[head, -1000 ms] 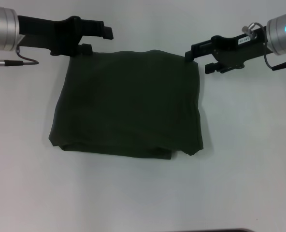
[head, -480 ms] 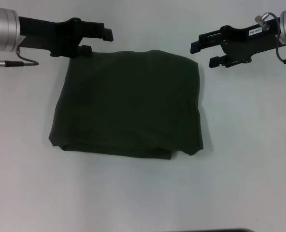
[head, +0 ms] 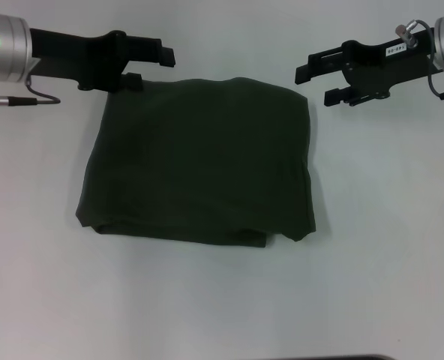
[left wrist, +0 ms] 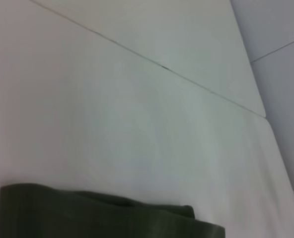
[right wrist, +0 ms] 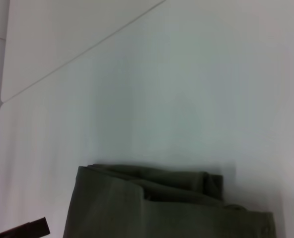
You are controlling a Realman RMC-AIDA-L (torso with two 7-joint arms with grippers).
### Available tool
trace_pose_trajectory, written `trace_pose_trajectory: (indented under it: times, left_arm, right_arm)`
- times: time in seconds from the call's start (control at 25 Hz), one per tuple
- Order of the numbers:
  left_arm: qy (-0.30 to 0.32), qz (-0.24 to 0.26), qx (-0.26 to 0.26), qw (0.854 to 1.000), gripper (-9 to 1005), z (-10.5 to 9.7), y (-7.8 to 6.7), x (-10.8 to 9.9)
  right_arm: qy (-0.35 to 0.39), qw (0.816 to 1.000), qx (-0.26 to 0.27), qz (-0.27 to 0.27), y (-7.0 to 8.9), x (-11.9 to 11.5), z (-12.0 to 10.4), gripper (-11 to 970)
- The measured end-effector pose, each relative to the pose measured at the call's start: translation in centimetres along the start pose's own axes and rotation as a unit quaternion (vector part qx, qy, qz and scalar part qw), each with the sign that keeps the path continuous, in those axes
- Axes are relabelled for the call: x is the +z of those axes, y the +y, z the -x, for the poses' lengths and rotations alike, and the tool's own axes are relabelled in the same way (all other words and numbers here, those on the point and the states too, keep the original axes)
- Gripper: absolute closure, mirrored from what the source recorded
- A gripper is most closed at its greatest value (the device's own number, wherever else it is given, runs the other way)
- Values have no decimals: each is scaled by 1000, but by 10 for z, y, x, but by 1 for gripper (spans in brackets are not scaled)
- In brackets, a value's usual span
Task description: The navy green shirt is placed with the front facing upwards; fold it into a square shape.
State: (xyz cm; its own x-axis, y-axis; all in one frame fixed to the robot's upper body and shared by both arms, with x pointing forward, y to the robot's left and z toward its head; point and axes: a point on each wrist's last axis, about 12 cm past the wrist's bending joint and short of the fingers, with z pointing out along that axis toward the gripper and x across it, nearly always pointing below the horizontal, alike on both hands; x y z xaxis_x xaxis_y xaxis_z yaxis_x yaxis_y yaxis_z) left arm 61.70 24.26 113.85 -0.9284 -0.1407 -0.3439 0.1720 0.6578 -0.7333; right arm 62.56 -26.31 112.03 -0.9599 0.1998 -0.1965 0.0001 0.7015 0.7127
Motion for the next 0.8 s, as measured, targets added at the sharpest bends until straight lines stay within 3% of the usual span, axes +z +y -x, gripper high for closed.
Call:
trace_pose_trajectory:
  times: [0.48,0.8]
  left_arm:
    - [16,18,14,1000,169,4,-3,1]
    - [15,17,13,1000,169,5,-4,0]
  right_arm:
    - [-11,999,-10,-44,-9,17,-6,156]
    - [-19,998,-28,-55,-2,33,-8,157]
